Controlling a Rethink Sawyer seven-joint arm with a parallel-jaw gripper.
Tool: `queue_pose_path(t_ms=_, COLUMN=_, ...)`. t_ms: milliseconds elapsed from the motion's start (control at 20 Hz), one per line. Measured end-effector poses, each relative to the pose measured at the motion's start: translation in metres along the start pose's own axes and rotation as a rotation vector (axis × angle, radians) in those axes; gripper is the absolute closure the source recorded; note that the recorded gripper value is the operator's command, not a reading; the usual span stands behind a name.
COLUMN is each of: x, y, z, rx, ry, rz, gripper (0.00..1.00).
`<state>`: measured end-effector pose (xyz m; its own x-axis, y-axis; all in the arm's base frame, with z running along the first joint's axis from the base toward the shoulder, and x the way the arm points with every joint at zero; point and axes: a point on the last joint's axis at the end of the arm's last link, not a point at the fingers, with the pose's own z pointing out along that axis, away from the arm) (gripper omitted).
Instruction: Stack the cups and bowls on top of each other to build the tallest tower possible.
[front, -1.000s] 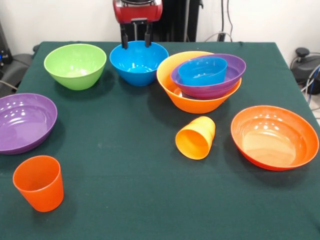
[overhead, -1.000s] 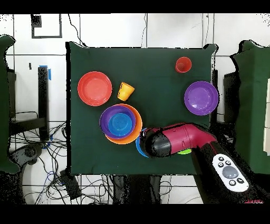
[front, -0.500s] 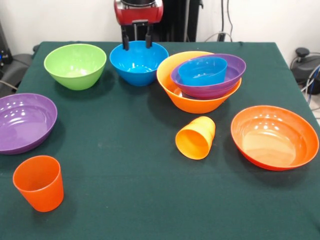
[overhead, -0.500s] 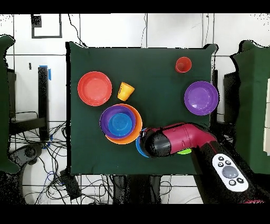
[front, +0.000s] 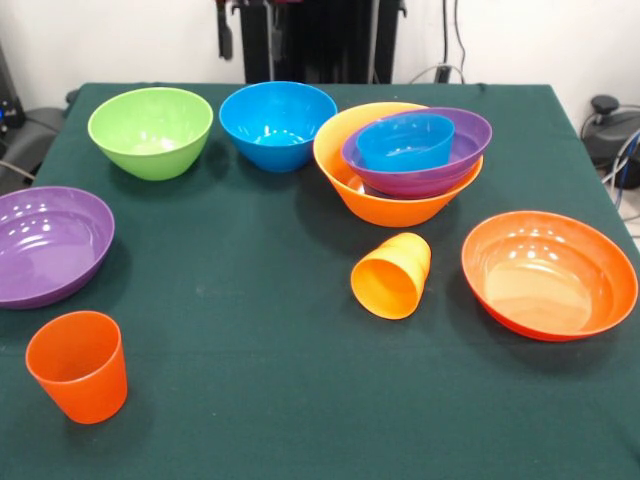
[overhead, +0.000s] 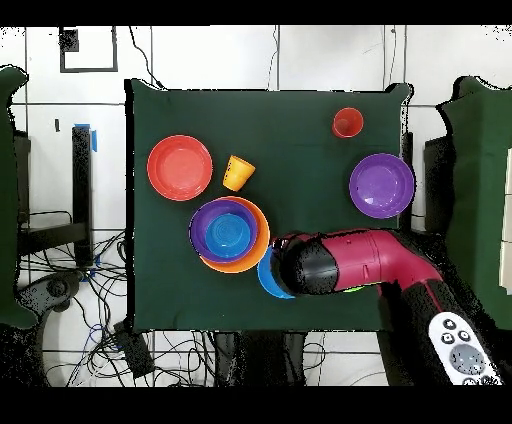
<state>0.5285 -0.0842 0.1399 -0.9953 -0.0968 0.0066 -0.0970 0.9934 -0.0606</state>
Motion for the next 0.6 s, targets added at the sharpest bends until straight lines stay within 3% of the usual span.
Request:
queue_pose_path(t_ms=300, x=-0.006, y=-0.008, z=-0.013, rx=0.011, ry=0.017, rz=0.012, gripper=0.00)
queue_pose_path(t_ms=600, x=-0.011, y=-0.012, z=0.003, rx=-0.026, ry=0.022, rz=0.021, gripper=0.00)
